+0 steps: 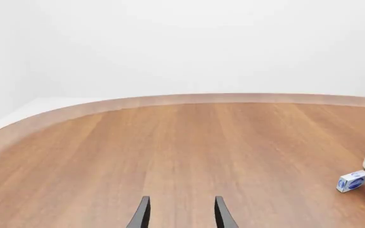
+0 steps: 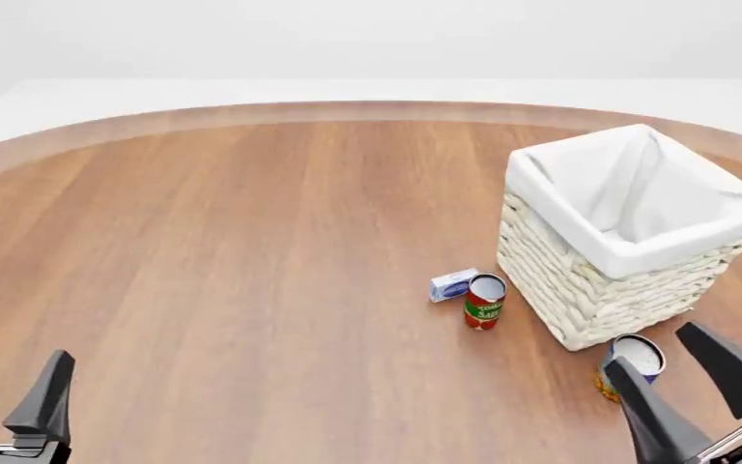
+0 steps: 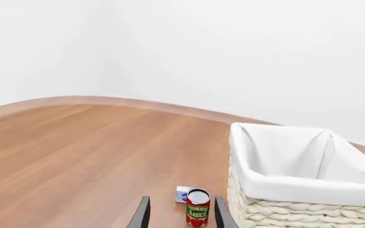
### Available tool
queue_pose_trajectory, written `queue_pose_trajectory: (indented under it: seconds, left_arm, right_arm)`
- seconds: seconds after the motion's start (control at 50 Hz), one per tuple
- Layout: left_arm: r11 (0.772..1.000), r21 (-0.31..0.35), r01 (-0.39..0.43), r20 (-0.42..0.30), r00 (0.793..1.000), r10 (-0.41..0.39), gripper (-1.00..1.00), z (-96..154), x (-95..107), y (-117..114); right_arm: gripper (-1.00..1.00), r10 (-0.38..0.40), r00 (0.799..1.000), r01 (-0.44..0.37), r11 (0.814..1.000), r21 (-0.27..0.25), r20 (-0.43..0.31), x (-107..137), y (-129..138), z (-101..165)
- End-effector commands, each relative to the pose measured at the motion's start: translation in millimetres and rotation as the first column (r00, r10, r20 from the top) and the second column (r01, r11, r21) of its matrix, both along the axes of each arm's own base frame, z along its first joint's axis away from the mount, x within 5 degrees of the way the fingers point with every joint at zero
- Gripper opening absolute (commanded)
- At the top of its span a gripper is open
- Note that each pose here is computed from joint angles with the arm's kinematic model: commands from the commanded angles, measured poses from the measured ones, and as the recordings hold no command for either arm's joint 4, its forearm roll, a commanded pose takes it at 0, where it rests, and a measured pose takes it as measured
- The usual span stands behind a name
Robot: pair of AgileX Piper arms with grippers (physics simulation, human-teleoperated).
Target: Pick up the ketchup, and put it in the basket.
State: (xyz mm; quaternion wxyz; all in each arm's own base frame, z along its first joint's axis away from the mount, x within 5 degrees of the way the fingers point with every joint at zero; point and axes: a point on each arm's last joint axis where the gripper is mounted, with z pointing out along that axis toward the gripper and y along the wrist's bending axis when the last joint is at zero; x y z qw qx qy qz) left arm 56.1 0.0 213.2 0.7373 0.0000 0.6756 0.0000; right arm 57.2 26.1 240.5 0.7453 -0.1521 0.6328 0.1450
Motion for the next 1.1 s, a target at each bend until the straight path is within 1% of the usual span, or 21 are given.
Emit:
queue_pose_trajectory:
  seconds: [0.02, 0.14, 0.18, 0.22, 0.3, 0.38, 0.42, 0.5, 0.62, 0.74, 0.82, 0.88, 0.92, 0.96, 0.98, 1.1]
  left_arm:
    - [1.000, 0.000, 0.000, 0.000, 1.000, 0.000, 1.00, 0, 0, 0]
    - [1.000, 0.000, 0.000, 0.000, 1.000, 0.000, 1.00, 0, 0, 0]
    - [1.000, 0.000, 0.000, 0.000, 1.000, 0.000, 1.00, 0, 0, 0]
    - [1.000, 0.000, 0.000, 0.000, 1.000, 0.000, 1.00, 0, 0, 0]
    - [1.000, 0.000, 0.000, 0.000, 1.000, 0.000, 1.00, 0, 0, 0]
    - [1.000, 0.000, 0.000, 0.000, 1.000, 0.000, 1.00, 0, 0, 0]
    - [1.000, 0.000, 0.000, 0.000, 1.000, 0.000, 1.00, 0, 0, 0]
    - [1.000, 0.000, 0.000, 0.000, 1.000, 0.000, 1.00, 0, 0, 0]
    - [1.000, 0.000, 0.000, 0.000, 1.000, 0.000, 1.00, 0, 0, 0]
    - [1.000, 0.000, 0.000, 0.000, 1.000, 0.000, 1.00, 0, 0, 0]
    - [1.000, 0.000, 0.000, 0.000, 1.000, 0.000, 1.00, 0, 0, 0]
    - [1.000, 0.000, 0.000, 0.000, 1.000, 0.000, 1.00, 0, 0, 0]
    - [1.000, 0.000, 0.000, 0.000, 1.000, 0.000, 1.00, 0, 0, 0]
    - [1.000, 0.000, 0.000, 0.000, 1.000, 0.000, 1.00, 0, 0, 0]
    - [1.000, 0.000, 0.000, 0.000, 1.000, 0.000, 1.00, 0, 0, 0]
    - [1.000, 0.000, 0.000, 0.000, 1.000, 0.000, 1.00, 0, 0, 0]
  right_arm:
    - [1.00, 0.075, 0.997, -0.075, 0.997, -0.005, -0.018, 10, 11, 2]
    - [1.00, 0.108, 0.994, -0.108, 0.994, -0.007, -0.027, 15, 17, 2]
    - [1.00, 0.130, 0.991, -0.130, 0.991, -0.013, -0.031, 18, 21, 1]
    - [1.00, 0.153, 0.988, -0.153, 0.988, 0.008, -0.034, 19, 24, 4]
    - [1.00, 0.187, 0.982, -0.187, 0.982, 0.012, -0.036, 22, 29, 5]
    - [1.00, 0.207, 0.977, -0.207, 0.978, 0.005, -0.044, 24, 34, 5]
    - [1.00, 0.213, 0.976, -0.212, 0.977, 0.015, -0.048, 26, 35, 6]
    - [1.00, 0.226, 0.973, -0.225, 0.974, 0.014, -0.051, 27, 38, 10]
    - [1.00, 0.258, 0.964, -0.259, 0.966, 0.002, -0.056, 31, 47, 10]
    - [1.00, 0.300, 0.952, -0.301, 0.954, -0.006, -0.062, 38, 59, 13]
    - [1.00, 0.338, 0.938, -0.341, 0.940, -0.020, -0.070, 42, 71, 11]
    - [1.00, 0.361, 0.930, -0.363, 0.931, -0.022, -0.077, 45, 79, 14]
    - [1.00, 0.368, 0.926, -0.371, 0.929, -0.018, -0.082, 46, 82, 14]
    - [1.00, 0.385, 0.918, -0.389, 0.921, -0.033, -0.094, 48, 88, 12]
    - [1.00, 0.385, 0.918, -0.389, 0.921, -0.033, -0.094, 48, 88, 12]
    - [1.00, 0.421, 0.900, -0.427, 0.903, -0.040, -0.109, 50, 101, 13]
